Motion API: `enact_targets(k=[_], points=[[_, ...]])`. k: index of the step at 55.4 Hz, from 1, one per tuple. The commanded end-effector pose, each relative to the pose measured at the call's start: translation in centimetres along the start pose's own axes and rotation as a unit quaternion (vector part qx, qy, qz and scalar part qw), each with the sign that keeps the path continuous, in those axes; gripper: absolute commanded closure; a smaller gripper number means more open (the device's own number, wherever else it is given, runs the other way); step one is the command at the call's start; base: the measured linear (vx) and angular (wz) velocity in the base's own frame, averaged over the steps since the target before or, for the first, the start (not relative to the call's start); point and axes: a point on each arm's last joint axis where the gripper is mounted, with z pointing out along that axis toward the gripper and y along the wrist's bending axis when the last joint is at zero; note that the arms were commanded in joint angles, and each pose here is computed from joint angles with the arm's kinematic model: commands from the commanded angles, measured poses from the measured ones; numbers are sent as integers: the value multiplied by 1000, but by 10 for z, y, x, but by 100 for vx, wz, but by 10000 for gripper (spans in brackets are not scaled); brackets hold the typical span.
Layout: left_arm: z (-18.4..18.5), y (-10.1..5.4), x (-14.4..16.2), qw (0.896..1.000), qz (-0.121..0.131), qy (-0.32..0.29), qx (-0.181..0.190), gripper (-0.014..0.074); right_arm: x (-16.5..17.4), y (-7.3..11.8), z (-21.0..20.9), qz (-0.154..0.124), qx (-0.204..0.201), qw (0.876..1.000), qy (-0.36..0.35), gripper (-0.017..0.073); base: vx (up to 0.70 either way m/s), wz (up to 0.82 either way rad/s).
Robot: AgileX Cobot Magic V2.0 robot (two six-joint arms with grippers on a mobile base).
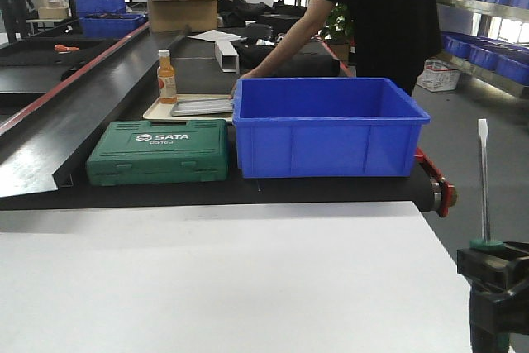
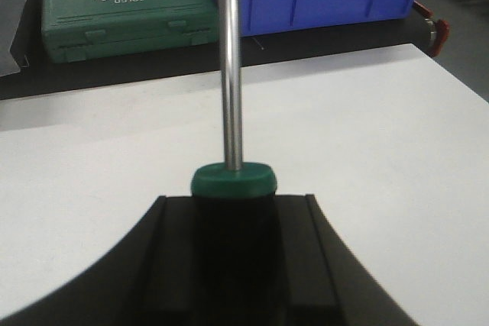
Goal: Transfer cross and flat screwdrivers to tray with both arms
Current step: 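Hold both screwdrivers while the base turns away from the table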
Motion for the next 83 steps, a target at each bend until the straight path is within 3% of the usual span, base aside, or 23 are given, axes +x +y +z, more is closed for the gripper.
enact_targets(k=[1, 42, 83], points=[[-7, -2, -17, 998, -5, -61, 5, 596, -18, 1, -8, -8, -2, 998, -65, 567, -25, -14], [-7, -2, -17, 998, -5, -60, 5, 596, -18, 1, -8, -8, -2, 998, -65, 567, -26, -31], [-7, -2, -17, 998, -5, -61, 5, 596, -16, 1, -9, -8, -1, 998, -54, 567, -7, -77]])
